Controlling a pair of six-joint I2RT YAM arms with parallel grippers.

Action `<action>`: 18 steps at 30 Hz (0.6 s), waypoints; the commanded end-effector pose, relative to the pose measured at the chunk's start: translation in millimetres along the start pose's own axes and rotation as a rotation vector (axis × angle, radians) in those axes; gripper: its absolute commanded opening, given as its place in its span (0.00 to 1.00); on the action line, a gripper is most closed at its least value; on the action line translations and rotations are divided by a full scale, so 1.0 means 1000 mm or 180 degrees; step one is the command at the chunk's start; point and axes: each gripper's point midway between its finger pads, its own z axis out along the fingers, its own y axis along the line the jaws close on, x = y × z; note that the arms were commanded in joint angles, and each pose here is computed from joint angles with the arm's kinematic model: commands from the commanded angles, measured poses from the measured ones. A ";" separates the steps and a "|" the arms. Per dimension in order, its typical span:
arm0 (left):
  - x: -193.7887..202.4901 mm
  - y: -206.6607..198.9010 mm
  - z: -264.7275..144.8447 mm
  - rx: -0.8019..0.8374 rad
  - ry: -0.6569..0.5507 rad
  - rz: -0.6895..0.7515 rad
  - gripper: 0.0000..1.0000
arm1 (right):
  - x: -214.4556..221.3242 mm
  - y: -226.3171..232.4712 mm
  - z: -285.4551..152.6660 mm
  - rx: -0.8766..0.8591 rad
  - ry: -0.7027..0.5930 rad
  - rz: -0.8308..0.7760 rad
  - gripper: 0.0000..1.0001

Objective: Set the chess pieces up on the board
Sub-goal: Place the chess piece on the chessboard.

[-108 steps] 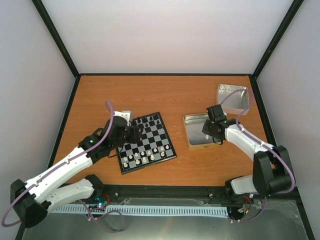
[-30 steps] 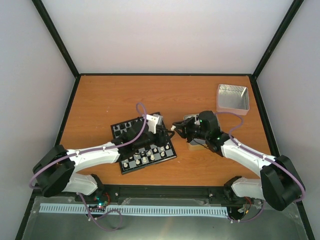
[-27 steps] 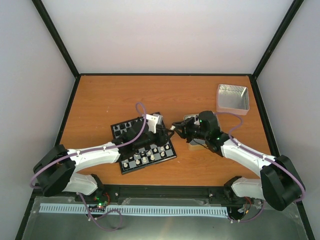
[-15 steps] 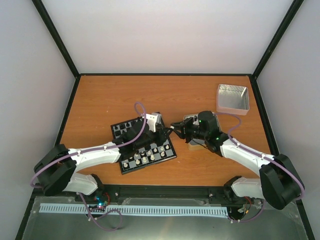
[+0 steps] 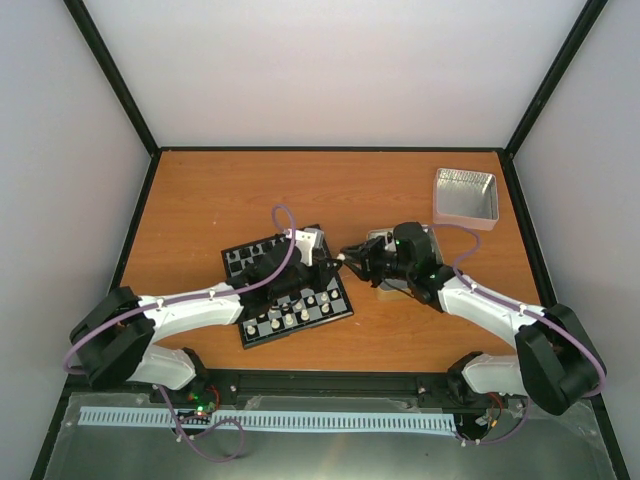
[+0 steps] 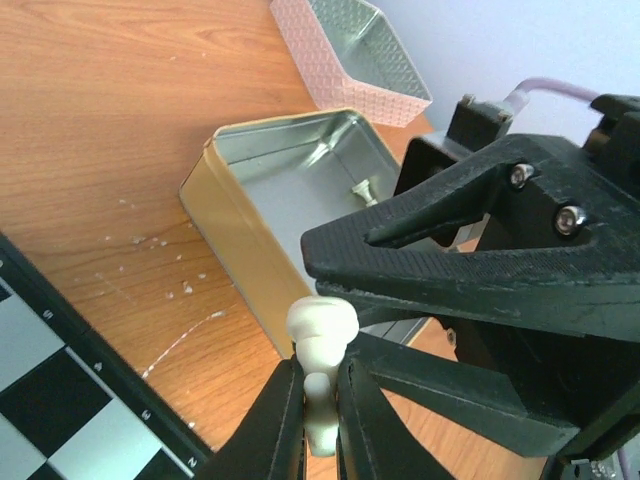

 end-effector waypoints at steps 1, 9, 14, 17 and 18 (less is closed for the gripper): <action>-0.011 -0.008 -0.007 -0.0080 0.0031 0.0099 0.01 | -0.009 -0.006 -0.001 0.0218 -0.0224 -0.0435 0.38; 0.035 0.029 -0.052 -0.0783 0.0920 0.0178 0.01 | -0.032 -0.008 -0.018 0.0653 -0.0614 -0.1300 0.54; 0.052 0.031 -0.100 -0.0978 0.1312 -0.0033 0.01 | -0.042 -0.003 -0.034 0.0787 -0.0788 -0.1714 0.54; 0.057 0.029 -0.126 -0.1050 0.1430 -0.0216 0.01 | -0.049 -0.004 -0.049 0.0893 -0.0940 -0.1919 0.54; 0.059 0.029 -0.133 -0.1086 0.1465 -0.0276 0.01 | -0.052 -0.005 -0.053 0.0925 -0.1005 -0.1953 0.54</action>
